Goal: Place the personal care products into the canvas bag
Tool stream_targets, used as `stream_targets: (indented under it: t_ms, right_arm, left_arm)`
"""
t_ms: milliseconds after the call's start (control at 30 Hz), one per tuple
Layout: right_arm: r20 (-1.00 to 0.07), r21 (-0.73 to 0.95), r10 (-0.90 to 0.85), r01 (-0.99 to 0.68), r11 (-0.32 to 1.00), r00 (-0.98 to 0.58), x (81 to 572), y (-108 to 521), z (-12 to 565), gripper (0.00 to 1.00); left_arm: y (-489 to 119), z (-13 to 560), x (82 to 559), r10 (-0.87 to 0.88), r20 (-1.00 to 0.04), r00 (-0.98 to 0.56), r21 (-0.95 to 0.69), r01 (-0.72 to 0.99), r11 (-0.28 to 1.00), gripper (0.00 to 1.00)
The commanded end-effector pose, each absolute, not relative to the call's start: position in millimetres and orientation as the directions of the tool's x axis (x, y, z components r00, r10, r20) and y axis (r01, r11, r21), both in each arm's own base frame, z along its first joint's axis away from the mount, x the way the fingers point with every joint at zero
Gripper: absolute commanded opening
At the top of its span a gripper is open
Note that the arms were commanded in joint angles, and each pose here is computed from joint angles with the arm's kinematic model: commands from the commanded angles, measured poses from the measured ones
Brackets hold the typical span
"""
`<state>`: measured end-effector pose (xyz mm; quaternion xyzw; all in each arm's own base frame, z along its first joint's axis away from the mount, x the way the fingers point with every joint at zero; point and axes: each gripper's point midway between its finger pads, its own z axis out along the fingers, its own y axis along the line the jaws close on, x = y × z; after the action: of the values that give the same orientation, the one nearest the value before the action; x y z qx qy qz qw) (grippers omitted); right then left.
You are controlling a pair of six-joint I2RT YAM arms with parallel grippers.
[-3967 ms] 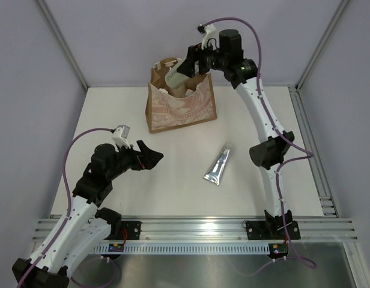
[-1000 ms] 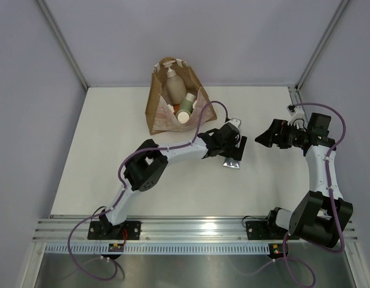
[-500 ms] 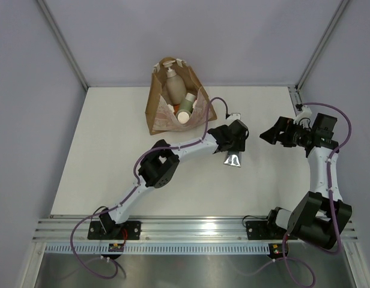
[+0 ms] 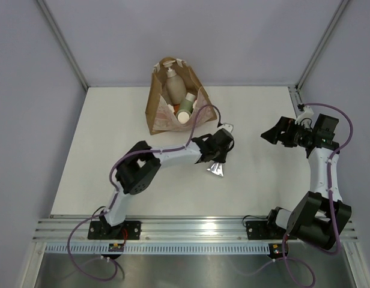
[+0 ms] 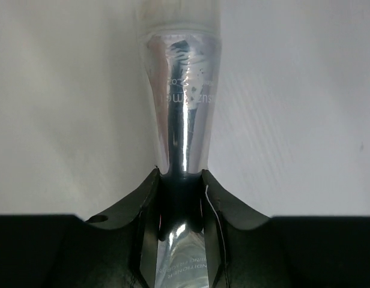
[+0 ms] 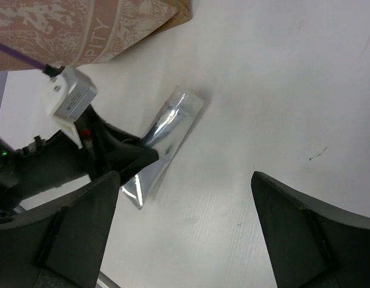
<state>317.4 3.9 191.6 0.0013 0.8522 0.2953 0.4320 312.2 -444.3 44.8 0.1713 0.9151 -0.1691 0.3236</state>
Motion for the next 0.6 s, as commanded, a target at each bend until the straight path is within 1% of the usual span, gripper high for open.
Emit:
stream_targets:
  t_ms: [0,33,67,100,200,267,367,400,467,500,533,567]
  right_arm:
    - [-0.773,0.486,0.242,-0.303,0.820,-0.587,317,7,203,0.99]
    - [-0.773,0.487,0.241,-0.304,0.819,-0.588,317,7,203,1.00]
    - [-0.770,0.491,0.241,-0.307,0.815,-0.590,316,8,202,0.99]
    - [-0.770,0.491,0.241,-0.307,0.815,-0.590,316,8,202,0.99]
    - [-0.770,0.493,0.238,-0.315,0.811,-0.593,316,9,200,0.99]
    - [-0.769,0.497,0.236,-0.323,0.806,-0.594,315,10,200,1.00]
    - [-0.767,0.499,0.236,-0.324,0.804,-0.597,315,10,199,0.99]
    - [-0.768,0.498,0.235,-0.324,0.805,-0.596,315,10,199,1.00]
    - [-0.765,0.500,0.235,-0.324,0.803,-0.599,314,10,199,0.99]
    - [-0.766,0.498,0.233,-0.325,0.804,-0.599,314,10,199,1.00]
    - [-0.766,0.498,0.232,-0.325,0.804,-0.600,314,11,199,1.00]
    - [-0.765,0.499,0.230,-0.328,0.802,-0.601,313,11,198,0.99]
  left_arm:
    - [-471,179,301,0.095,-0.821,-0.563,-0.365,0.645,0.672,0.24]
    - [-467,182,292,0.107,-0.816,-0.568,-0.383,0.670,0.636,0.24]
    - [-456,217,282,0.086,-0.821,-0.564,-0.434,0.715,0.548,0.19]
    - [-454,231,280,0.069,-0.831,-0.551,-0.434,0.722,0.538,0.19]
    - [-439,273,281,0.010,-0.836,-0.549,-0.480,0.740,0.471,0.13]
    - [-420,323,299,-0.097,-0.837,-0.539,-0.518,0.724,0.456,0.12]
    - [-384,385,337,-0.256,-0.835,-0.488,-0.548,0.689,0.474,0.13]
    - [-373,397,349,-0.293,-0.831,-0.473,-0.556,0.673,0.488,0.13]
    - [-339,399,391,-0.350,-0.819,-0.455,-0.571,0.590,0.571,0.13]
    - [-328,417,404,-0.372,-0.830,-0.417,-0.558,0.583,0.591,0.13]
    - [-312,406,429,-0.379,-0.826,-0.418,-0.560,0.532,0.635,0.13]
    - [-304,404,440,-0.390,-0.821,-0.417,-0.567,0.509,0.648,0.13]
